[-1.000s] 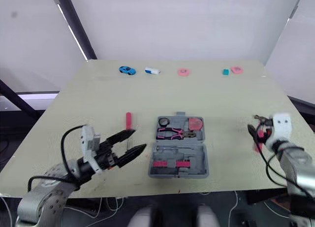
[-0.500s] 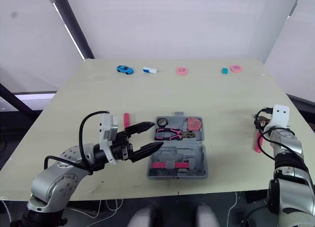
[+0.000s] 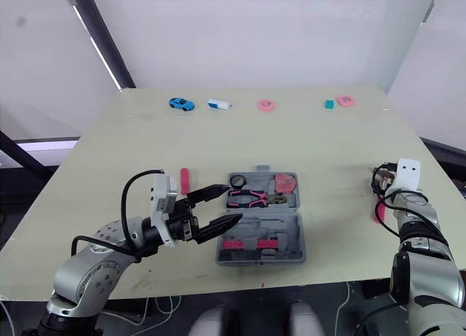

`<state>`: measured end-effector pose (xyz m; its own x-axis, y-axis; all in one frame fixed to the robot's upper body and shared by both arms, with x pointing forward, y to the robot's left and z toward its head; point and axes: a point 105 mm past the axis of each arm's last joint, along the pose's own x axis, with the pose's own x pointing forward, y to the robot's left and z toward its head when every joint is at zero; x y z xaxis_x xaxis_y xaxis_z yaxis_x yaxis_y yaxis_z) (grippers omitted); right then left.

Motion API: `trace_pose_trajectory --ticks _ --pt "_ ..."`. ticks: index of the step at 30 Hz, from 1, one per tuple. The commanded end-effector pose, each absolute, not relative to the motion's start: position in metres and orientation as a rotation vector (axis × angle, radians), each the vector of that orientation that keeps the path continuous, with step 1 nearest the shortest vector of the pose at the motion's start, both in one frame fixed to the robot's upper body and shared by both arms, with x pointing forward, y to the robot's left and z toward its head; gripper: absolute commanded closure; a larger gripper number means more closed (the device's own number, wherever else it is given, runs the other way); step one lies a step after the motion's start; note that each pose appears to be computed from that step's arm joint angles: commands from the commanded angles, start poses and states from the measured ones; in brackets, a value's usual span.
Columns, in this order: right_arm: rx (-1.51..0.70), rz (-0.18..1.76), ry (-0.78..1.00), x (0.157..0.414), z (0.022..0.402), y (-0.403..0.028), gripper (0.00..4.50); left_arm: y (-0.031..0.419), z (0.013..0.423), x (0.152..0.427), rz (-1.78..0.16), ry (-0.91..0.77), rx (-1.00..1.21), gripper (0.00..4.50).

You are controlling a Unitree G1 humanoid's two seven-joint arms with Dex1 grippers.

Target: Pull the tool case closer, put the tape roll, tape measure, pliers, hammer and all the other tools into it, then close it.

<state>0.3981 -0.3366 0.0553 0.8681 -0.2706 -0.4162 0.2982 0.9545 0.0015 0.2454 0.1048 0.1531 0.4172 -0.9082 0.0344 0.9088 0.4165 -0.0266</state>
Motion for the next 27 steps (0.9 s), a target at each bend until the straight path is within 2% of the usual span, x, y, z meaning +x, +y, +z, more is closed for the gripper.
trace_pose_trajectory --ticks 1,3,4,7,10,11,19,24,27 --pt "0.056 -0.295 0.372 0.405 0.070 -0.337 0.51 0.106 0.156 0.244 -1.143 -0.048 -0.015 0.00" --pt "0.057 -0.289 0.376 0.406 0.068 -0.334 1.08 0.107 0.155 0.243 -1.137 -0.051 -0.011 0.00" --pt "0.059 -0.287 0.378 0.406 0.067 -0.333 1.73 0.107 0.154 0.243 -1.135 -0.051 -0.011 0.00" --pt "0.059 -0.283 0.390 0.405 0.063 -0.332 2.76 0.107 0.152 0.242 -1.130 -0.051 -0.011 0.00" --pt "0.063 -0.279 0.397 0.405 0.060 -0.330 4.36 0.108 0.151 0.242 -1.125 -0.048 -0.007 0.00" --pt "0.063 -0.278 0.399 0.404 0.059 -0.329 4.48 0.108 0.151 0.242 -1.124 -0.047 -0.006 0.00" --pt "0.062 -0.252 0.404 0.404 0.057 -0.327 4.48 0.111 0.148 0.244 -1.118 -0.043 -0.003 0.00" --pt "0.092 -0.108 0.359 0.405 0.066 -0.309 4.48 0.122 0.135 0.240 -1.120 -0.012 -0.013 0.00" --pt "0.079 0.027 0.355 0.386 0.067 -0.285 4.48 0.137 0.123 0.238 -1.104 -0.034 0.039 0.00"
